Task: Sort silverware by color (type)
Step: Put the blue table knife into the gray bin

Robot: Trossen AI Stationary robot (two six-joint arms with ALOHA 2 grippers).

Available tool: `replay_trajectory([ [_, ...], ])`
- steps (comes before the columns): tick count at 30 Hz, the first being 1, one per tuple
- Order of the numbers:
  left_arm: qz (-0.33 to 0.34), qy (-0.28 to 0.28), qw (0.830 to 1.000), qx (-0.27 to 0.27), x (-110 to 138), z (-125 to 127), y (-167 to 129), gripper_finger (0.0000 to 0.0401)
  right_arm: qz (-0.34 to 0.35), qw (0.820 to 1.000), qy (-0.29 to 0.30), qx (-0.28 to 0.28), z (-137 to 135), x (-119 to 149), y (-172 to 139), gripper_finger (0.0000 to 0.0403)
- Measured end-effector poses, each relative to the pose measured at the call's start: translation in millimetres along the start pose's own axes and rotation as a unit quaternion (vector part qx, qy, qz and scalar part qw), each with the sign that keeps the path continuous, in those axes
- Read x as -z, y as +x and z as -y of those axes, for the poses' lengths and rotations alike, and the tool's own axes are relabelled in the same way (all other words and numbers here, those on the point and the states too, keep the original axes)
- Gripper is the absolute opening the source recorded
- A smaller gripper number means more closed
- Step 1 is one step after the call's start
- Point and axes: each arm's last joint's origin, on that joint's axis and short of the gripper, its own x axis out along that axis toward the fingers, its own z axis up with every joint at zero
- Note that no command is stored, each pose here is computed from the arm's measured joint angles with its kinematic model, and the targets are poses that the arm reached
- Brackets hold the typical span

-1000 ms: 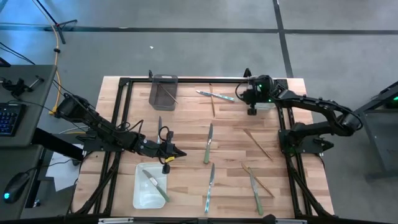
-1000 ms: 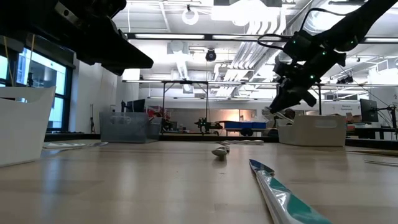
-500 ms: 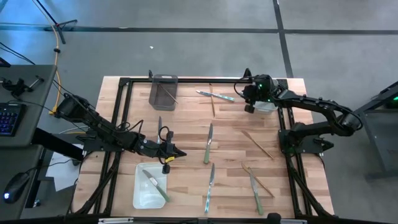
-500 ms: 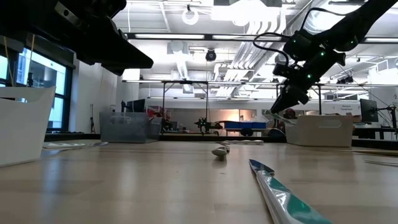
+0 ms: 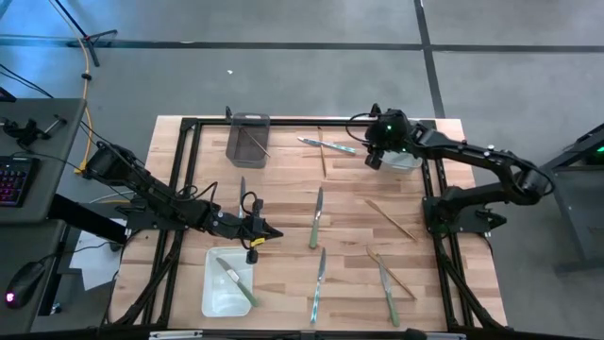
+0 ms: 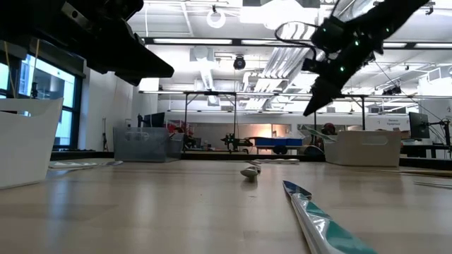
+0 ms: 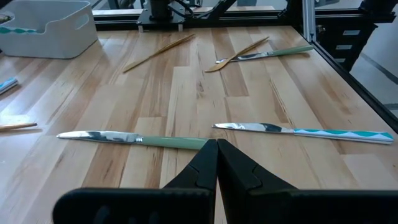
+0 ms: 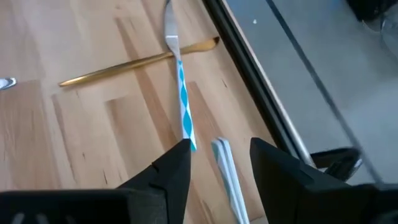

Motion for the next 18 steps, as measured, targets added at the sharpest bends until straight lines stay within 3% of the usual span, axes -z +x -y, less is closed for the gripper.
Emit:
replay_trajectory([
  [5, -0.008, 0.003, 1.000, -0.001, 2, 0, 0, 0.0000, -0.041, 0.997, -0.058, 0.011, -7, -12, 5, 0.0149],
  [18, -0.011, 0.004, 1.000, -0.001, 2, 0, 0, 0.0000, -0.178, 0.982, -0.069, -0.010, 4, -33, 49, 0.0144],
])
